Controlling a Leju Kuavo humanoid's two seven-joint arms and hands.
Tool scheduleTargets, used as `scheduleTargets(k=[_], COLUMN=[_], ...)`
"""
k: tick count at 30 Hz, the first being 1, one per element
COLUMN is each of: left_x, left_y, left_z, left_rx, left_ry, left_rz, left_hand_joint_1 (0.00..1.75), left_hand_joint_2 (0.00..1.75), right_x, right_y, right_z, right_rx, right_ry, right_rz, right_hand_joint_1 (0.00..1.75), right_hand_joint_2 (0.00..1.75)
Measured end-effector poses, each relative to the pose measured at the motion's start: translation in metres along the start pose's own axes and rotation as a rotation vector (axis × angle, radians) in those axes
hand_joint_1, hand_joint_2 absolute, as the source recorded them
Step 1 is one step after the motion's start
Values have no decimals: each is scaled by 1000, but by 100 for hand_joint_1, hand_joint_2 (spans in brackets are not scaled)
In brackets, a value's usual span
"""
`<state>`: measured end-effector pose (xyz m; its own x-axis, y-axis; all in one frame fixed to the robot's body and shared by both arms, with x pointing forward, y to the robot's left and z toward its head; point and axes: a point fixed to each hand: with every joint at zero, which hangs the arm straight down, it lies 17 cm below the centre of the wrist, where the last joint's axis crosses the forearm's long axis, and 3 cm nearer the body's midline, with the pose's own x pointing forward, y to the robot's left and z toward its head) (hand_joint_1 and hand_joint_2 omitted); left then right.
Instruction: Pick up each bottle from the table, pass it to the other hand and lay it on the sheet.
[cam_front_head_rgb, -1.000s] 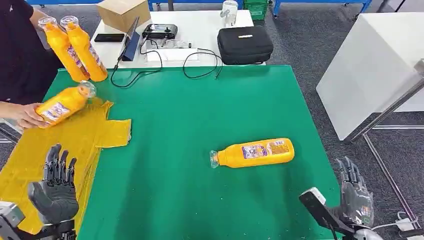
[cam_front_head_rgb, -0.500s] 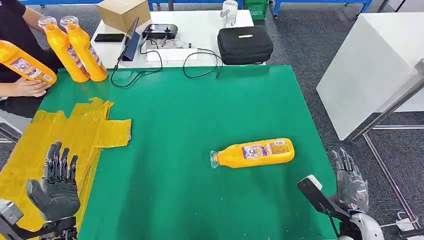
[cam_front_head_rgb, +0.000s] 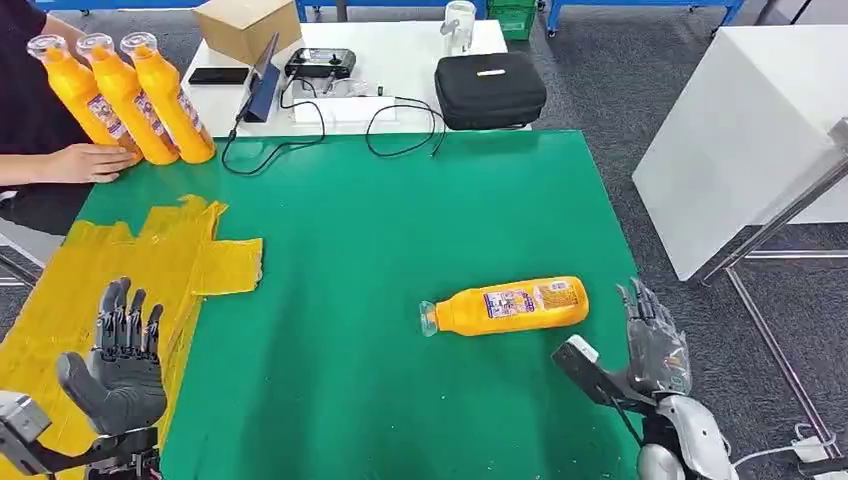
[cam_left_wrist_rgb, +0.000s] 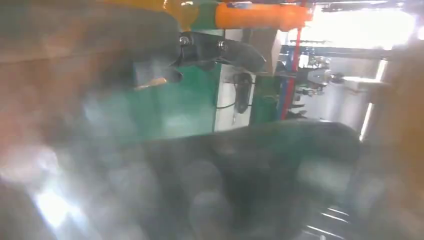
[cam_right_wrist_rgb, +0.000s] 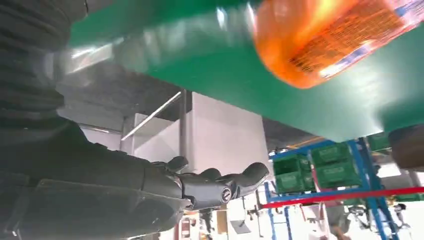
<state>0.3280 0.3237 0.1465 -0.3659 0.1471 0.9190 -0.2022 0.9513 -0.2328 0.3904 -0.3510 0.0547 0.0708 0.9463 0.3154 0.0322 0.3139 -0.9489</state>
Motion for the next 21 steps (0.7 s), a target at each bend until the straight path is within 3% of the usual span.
scheduleTargets(k=[21], left_x=[-1], left_y=[1], left_z=[-4], left_rx=[11], left_ry=[2], left_rz=[24], left_hand_joint_1=[0], left_hand_joint_2=[0], right_x=[22], right_y=[24], right_z=[-27], right_rx=[91], right_ry=[-64], right_rz=[121], right_hand_joint_1=[0], right_hand_joint_2=[175])
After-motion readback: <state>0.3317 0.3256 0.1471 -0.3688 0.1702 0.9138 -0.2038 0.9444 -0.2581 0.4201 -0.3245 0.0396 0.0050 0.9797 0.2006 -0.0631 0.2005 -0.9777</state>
